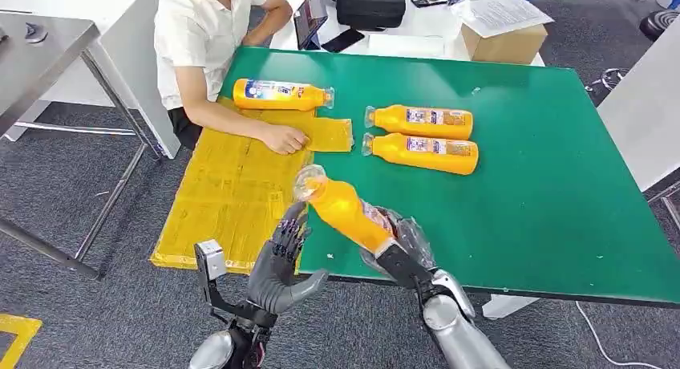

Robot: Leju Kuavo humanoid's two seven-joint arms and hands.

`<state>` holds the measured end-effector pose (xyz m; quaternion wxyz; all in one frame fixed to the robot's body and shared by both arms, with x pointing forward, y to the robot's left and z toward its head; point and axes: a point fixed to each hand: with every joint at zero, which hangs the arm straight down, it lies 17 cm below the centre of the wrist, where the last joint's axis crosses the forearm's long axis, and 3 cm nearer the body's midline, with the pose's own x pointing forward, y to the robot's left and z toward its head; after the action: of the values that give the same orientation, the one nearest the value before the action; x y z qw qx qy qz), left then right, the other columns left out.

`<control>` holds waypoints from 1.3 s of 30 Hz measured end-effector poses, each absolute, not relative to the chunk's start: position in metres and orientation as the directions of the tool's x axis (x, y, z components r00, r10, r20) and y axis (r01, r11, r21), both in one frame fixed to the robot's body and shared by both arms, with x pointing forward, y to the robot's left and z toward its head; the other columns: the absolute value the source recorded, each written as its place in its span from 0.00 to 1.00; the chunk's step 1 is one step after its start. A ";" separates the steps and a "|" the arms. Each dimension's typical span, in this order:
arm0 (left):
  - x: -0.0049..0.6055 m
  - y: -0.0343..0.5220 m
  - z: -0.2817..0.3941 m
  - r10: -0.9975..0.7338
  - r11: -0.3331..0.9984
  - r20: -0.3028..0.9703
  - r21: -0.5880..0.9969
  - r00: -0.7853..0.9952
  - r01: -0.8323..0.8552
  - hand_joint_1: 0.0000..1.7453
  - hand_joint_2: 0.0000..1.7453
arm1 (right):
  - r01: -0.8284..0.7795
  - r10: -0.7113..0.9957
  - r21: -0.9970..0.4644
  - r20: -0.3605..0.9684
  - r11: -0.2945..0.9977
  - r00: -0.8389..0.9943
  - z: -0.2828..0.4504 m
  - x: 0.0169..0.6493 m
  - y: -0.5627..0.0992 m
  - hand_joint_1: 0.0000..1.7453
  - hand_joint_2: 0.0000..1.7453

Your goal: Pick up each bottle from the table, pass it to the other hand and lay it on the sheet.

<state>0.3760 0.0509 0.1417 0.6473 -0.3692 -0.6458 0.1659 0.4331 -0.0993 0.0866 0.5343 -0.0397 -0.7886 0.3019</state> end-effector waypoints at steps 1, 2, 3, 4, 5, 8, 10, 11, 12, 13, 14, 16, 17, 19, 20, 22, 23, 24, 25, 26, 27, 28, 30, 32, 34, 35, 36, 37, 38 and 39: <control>0.376 0.050 0.143 0.691 0.672 0.714 -0.691 0.109 0.267 0.00 1.00 | -0.272 0.378 -0.518 0.819 0.811 -0.432 0.087 0.431 -0.093 1.00 1.00; 0.376 0.050 0.144 0.692 0.671 0.714 -0.691 0.107 0.269 0.00 1.00 | -0.278 0.373 -0.516 0.820 0.810 -0.434 0.087 0.429 -0.089 1.00 1.00; 0.376 0.050 0.144 0.692 0.671 0.714 -0.691 0.106 0.269 0.00 1.00 | -0.283 0.370 -0.515 0.820 0.809 -0.435 0.087 0.429 -0.087 1.00 1.00; 0.376 0.050 0.145 0.692 0.671 0.714 -0.691 0.105 0.270 0.00 1.00 | -0.286 0.369 -0.516 0.820 0.808 -0.438 0.088 0.429 -0.086 1.00 1.00; 0.377 0.050 0.145 0.693 0.671 0.714 -0.690 0.104 0.272 0.00 1.00 | -0.294 0.365 -0.518 0.818 0.803 -0.445 0.089 0.427 -0.082 1.00 1.00; 0.383 0.052 0.147 0.696 0.670 0.711 -0.694 0.101 0.264 0.00 1.00 | -0.349 0.332 -0.526 0.810 0.775 -0.484 0.093 0.418 -0.057 1.00 1.00; 0.390 0.055 0.146 0.701 0.669 0.705 -0.703 0.108 0.243 0.00 1.00 | -0.391 0.296 -0.526 0.806 0.755 -0.513 0.098 0.408 -0.035 1.00 1.00; 0.393 0.057 0.146 0.704 0.668 0.701 -0.707 0.108 0.233 0.00 1.00 | -0.410 0.279 -0.525 0.805 0.746 -0.524 0.100 0.402 -0.024 1.00 1.00; 0.396 0.058 0.146 0.704 0.670 0.702 -0.706 0.107 0.230 0.00 1.00 | -0.424 0.265 -0.527 0.801 0.736 -0.536 0.103 0.398 -0.015 1.00 1.00; 0.397 0.058 0.144 0.703 0.670 0.703 -0.707 0.113 0.226 0.00 1.00 | -0.437 0.253 -0.526 0.801 0.730 -0.542 0.104 0.393 -0.008 1.00 1.00; 0.397 0.058 0.144 0.703 0.670 0.702 -0.707 0.112 0.224 0.00 1.00 | -0.443 0.245 -0.523 0.802 0.728 -0.545 0.105 0.391 -0.003 1.00 1.00; 0.399 0.060 0.143 0.707 0.669 0.699 -0.711 0.112 0.215 0.00 1.00 | -0.448 0.239 -0.526 0.799 0.723 -0.552 0.106 0.389 0.000 1.00 1.00; 0.401 0.062 0.140 0.711 0.667 0.693 -0.718 0.119 0.199 0.00 1.00 | -0.454 0.230 -0.527 0.796 0.719 -0.559 0.108 0.387 0.003 1.00 1.00; 0.403 0.063 0.137 0.721 0.659 0.682 -0.730 0.125 0.180 0.00 1.00 | -0.469 0.198 -0.522 0.791 0.713 -0.579 0.113 0.379 0.012 1.00 1.00; 0.405 0.064 0.138 0.725 0.656 0.678 -0.734 0.125 0.176 0.00 1.00 | -0.474 0.187 -0.519 0.790 0.711 -0.584 0.115 0.376 0.016 1.00 1.00; 0.408 0.065 0.138 0.729 0.654 0.674 -0.737 0.121 0.169 0.00 1.00 | -0.479 0.170 -0.511 0.790 0.714 -0.589 0.120 0.374 0.020 1.00 1.00; 0.409 0.066 0.138 0.733 0.651 0.670 -0.741 0.119 0.163 0.00 1.00 | -0.482 0.161 -0.506 0.791 0.715 -0.590 0.123 0.372 0.022 1.00 1.00; 0.410 0.067 0.137 0.736 0.651 0.667 -0.744 0.117 0.150 0.01 1.00 | -0.487 0.157 -0.501 0.795 0.716 -0.587 0.123 0.372 0.023 1.00 1.00; 0.412 0.068 0.136 0.740 0.648 0.662 -0.749 0.117 0.139 0.84 1.00 | -0.492 0.153 -0.494 0.800 0.716 -0.580 0.123 0.372 0.024 1.00 1.00; 0.412 0.068 0.137 0.745 0.643 0.656 -0.754 0.117 0.135 1.00 1.00 | -0.497 0.148 -0.488 0.804 0.718 -0.576 0.124 0.372 0.025 1.00 1.00; 0.412 0.068 0.138 0.748 0.639 0.654 -0.756 0.113 0.140 1.00 1.00 | -0.502 0.140 -0.479 0.809 0.721 -0.571 0.125 0.372 0.026 0.95 1.00; 0.411 0.067 0.142 0.753 0.633 0.650 -0.759 0.106 0.153 1.00 1.00 | -0.507 0.132 -0.467 0.815 0.725 -0.564 0.125 0.372 0.026 0.73 1.00; 0.411 0.066 0.148 0.759 0.625 0.645 -0.760 0.091 0.179 1.00 1.00 | -0.520 0.112 -0.443 0.828 0.731 -0.549 0.126 0.371 0.027 0.00 1.00; 0.411 0.068 0.153 0.764 0.620 0.641 -0.761 0.070 0.190 1.00 1.00 | -0.558 0.076 -0.411 0.847 0.721 -0.526 0.125 0.367 0.031 0.00 1.00; 0.413 0.074 0.158 0.770 0.620 0.637 -0.761 0.040 0.193 1.00 1.00 | -0.599 0.042 -0.382 0.864 0.704 -0.502 0.124 0.360 0.037 0.00 0.00; 0.414 0.077 0.161 0.762 0.632 0.648 -0.750 0.023 0.194 1.00 1.00 | -0.604 0.037 -0.378 0.866 0.702 -0.498 0.124 0.359 0.038 0.00 0.00; 0.415 0.079 0.162 0.751 0.648 0.661 -0.738 0.008 0.190 1.00 1.00 | -0.603 0.037 -0.377 0.866 0.703 -0.499 0.124 0.359 0.038 0.00 0.00; 0.415 0.081 0.162 0.739 0.663 0.674 -0.726 -0.004 0.183 1.00 1.00 | -0.598 0.037 -0.378 0.864 0.706 -0.502 0.125 0.359 0.038 0.00 0.00; 0.418 0.086 0.158 0.705 0.703 0.709 -0.694 -0.023 0.153 1.00 1.00 | -0.562 0.051 -0.398 0.845 0.725 -0.532 0.128 0.359 0.036 0.00 0.00; 0.423 0.094 0.152 0.656 0.753 0.753 -0.650 -0.042 0.102 1.00 1.00 | -0.493 0.083 -0.428 0.812 0.757 -0.578 0.133 0.361 0.030 0.00 0.00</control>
<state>0.4233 0.0943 0.1523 0.6349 -0.2754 -0.6879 0.2185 0.3614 0.0295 0.1325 0.4421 0.1241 -0.8265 0.3255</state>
